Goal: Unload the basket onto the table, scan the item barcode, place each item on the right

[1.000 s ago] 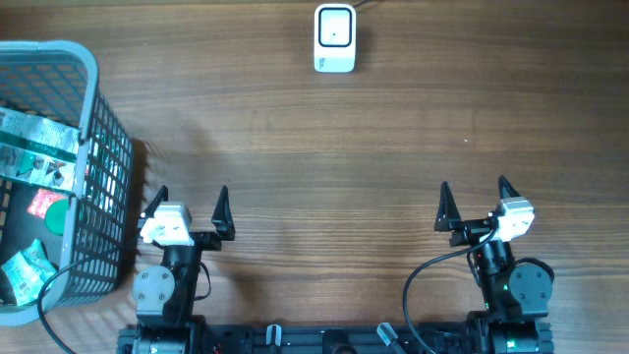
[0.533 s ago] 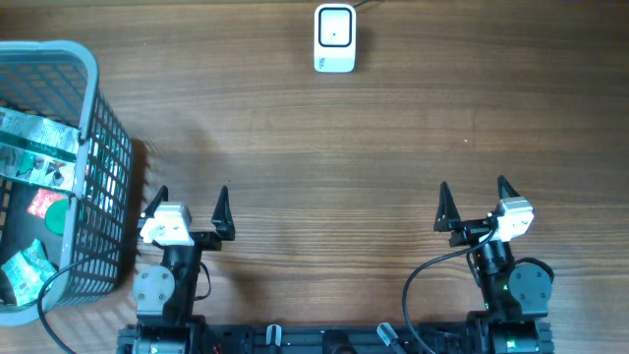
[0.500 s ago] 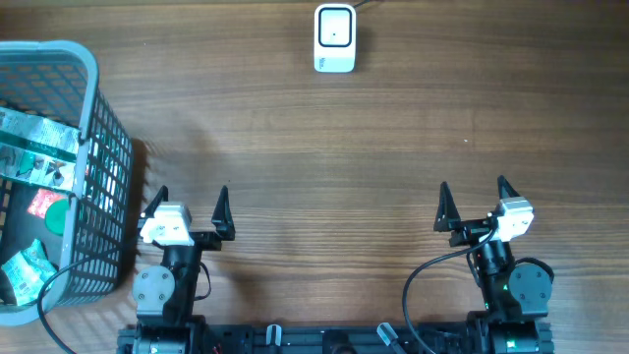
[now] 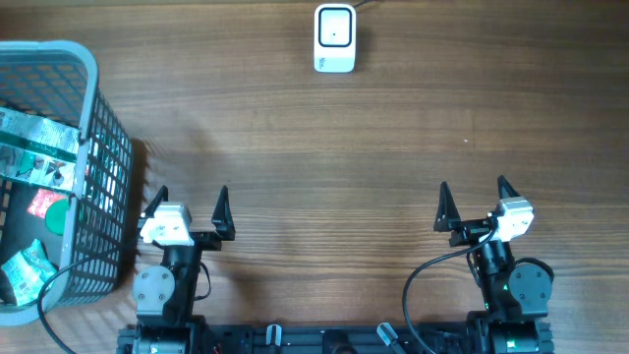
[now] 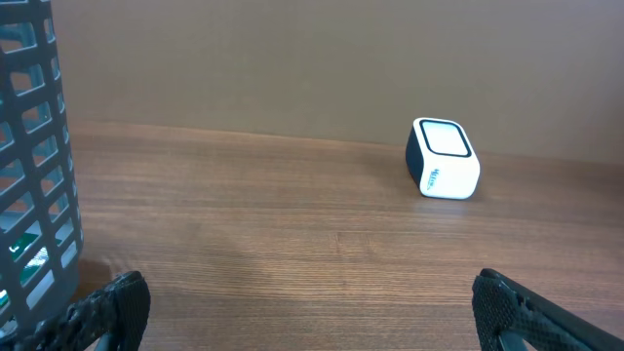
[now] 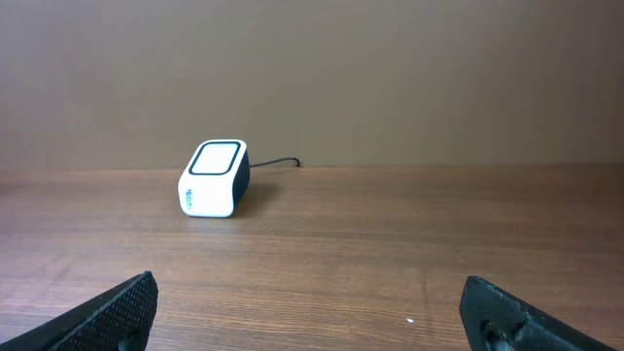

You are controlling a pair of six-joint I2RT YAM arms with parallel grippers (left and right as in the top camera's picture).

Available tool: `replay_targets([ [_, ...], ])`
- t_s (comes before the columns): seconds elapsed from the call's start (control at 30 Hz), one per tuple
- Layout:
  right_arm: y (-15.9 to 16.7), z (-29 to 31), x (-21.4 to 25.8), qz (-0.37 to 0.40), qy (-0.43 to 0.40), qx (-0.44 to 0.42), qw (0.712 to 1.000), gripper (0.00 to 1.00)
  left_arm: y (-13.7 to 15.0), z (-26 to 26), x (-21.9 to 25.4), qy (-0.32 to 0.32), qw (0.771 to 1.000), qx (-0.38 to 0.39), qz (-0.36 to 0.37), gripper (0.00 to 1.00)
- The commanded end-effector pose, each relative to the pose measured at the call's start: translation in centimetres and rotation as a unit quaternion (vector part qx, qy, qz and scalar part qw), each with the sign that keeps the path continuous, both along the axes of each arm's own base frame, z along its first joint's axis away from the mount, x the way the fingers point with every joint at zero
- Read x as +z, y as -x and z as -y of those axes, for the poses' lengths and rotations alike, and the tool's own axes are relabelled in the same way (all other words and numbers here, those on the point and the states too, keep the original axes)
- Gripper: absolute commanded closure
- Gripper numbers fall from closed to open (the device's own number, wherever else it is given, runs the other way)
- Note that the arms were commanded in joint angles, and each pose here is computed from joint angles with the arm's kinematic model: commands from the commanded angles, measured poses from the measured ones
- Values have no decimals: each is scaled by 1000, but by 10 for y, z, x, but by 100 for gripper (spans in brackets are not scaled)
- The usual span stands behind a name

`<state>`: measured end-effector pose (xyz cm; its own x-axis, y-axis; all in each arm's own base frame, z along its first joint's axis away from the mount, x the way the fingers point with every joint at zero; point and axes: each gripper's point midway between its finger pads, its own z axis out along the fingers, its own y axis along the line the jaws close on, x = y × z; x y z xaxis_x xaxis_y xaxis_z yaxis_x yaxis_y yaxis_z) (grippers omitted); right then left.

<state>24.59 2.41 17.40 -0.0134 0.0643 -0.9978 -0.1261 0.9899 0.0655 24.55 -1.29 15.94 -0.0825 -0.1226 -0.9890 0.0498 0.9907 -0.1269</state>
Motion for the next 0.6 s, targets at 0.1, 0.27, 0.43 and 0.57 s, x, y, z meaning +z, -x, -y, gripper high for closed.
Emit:
replay_targets([
  [0.1,0,-2,-1,0,6,6,1000,0,0,-1,-3,3,1000,2,-1,0],
  [0.27,0,-2,-1,0,6,6,1000,0,0,-1,-3,3,1000,3,-1,0],
  [0.43,0,-2,-1,0,6,6,1000,0,0,1,-3,4,1000,-4,0,0],
  [0.57,0,-2,-1,0,6,6,1000,0,0,10,0,6,999,-31,5,0],
])
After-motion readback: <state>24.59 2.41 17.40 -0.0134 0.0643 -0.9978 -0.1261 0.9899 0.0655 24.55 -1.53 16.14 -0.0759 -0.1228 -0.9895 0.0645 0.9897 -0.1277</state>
